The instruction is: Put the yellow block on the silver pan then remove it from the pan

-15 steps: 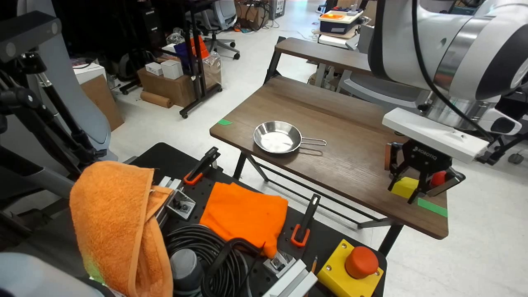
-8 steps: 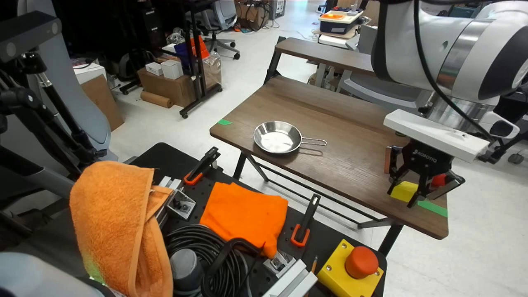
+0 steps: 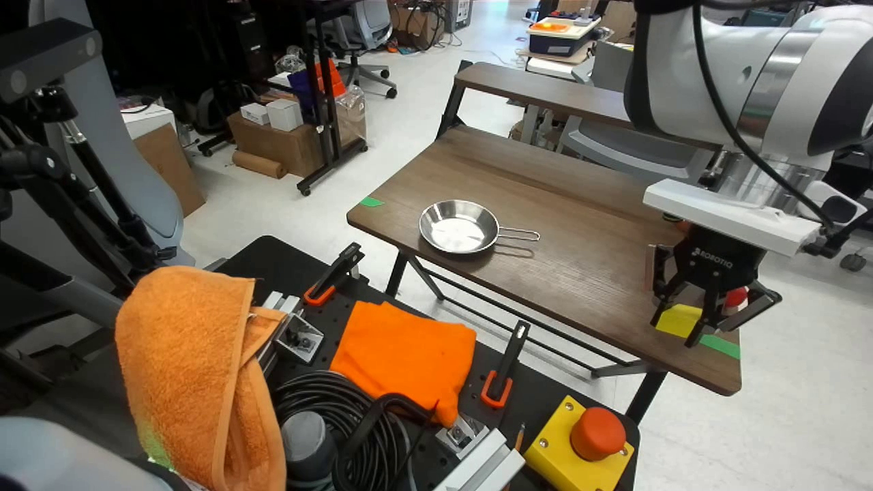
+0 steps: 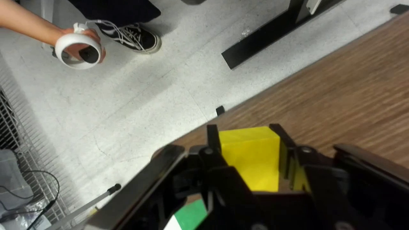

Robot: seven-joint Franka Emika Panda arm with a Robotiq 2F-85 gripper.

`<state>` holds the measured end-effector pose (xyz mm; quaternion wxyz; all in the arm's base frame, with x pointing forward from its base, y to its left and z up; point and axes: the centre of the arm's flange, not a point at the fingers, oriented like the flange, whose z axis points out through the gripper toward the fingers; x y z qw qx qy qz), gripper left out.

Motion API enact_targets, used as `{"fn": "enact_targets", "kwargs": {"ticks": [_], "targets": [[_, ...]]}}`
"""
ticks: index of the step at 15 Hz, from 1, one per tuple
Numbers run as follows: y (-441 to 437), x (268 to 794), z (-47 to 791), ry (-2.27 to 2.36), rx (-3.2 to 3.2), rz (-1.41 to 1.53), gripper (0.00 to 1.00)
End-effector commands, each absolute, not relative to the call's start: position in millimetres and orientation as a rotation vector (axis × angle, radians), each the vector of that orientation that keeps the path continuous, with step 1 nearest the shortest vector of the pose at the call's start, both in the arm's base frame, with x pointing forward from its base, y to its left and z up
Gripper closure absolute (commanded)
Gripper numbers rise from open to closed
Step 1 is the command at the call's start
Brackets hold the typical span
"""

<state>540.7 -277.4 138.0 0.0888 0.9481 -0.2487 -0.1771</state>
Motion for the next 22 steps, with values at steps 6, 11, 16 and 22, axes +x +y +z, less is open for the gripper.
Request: {"fn": "enact_targets", "kwargs": {"ticks": [6, 11, 16, 22], "targets": [[-274, 581, 166, -0.572, 2.918, -0.063, 0.83], [-272, 584, 157, -0.509, 2.953, -0.06, 0.83], [-275, 587, 144, -0.457, 2.957, -0.105, 0.83], [-282, 594, 138, -0.408, 2.954, -0.117, 0.83]]}}
